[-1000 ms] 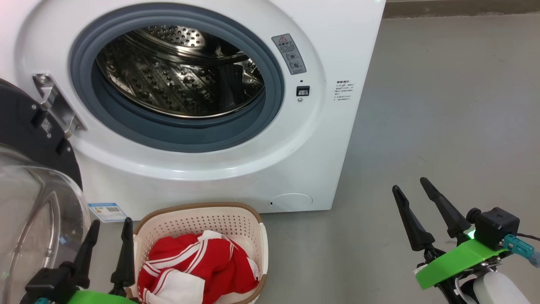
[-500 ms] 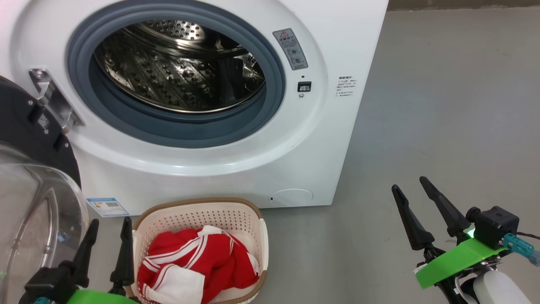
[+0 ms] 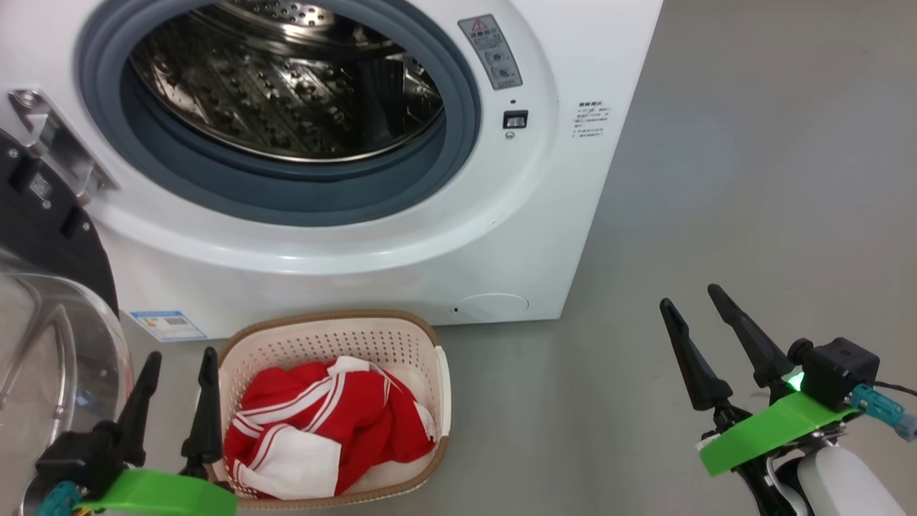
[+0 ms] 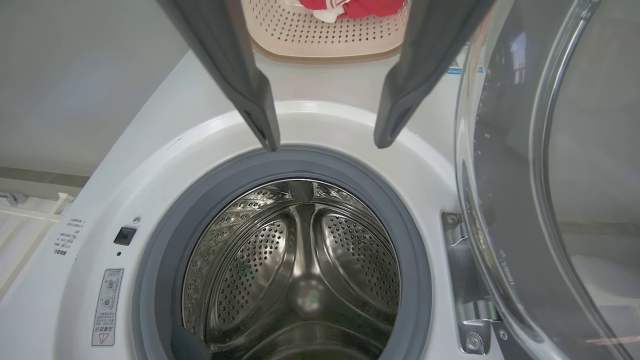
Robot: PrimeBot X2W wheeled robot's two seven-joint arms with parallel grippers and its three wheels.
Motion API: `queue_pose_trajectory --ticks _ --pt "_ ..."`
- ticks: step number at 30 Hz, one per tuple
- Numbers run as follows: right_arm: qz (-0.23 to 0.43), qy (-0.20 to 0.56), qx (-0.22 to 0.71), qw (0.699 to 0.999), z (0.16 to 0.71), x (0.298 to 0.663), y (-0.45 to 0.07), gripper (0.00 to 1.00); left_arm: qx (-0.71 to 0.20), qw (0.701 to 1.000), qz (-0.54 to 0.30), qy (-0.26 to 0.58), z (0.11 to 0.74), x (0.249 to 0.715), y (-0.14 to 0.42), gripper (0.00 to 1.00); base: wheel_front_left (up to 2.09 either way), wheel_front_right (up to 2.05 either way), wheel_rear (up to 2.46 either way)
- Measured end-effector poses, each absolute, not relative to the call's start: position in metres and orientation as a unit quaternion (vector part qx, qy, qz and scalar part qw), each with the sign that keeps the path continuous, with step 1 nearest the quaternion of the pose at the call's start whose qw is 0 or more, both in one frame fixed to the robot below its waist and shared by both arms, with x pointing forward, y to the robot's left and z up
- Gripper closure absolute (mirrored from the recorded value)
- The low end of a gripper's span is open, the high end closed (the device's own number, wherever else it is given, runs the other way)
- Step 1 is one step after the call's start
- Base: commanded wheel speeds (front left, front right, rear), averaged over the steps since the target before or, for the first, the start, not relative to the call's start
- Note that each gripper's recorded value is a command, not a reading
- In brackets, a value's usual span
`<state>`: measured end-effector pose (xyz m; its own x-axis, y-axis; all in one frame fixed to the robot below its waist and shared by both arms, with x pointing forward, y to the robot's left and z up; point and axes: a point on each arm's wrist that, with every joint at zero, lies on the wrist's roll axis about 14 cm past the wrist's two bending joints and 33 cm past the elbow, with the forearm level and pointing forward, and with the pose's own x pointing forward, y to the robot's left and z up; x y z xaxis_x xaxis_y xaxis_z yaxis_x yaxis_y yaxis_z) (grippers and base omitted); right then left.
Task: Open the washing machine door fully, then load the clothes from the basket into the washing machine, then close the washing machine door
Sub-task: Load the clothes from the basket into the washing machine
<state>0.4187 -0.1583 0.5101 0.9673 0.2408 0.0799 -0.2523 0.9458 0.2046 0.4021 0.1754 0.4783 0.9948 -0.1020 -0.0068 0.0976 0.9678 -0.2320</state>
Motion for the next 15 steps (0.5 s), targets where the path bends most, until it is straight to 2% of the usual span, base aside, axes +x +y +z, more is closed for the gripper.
queue_pose_trajectory --ticks 15 --pt "0.118 -0.014 0.116 0.986 0.49 0.454 -0.154 0.0 -0.111 0.99 -0.052 0.065 0.433 0.441 0.171 0.0 0.0 0.0 0.0"
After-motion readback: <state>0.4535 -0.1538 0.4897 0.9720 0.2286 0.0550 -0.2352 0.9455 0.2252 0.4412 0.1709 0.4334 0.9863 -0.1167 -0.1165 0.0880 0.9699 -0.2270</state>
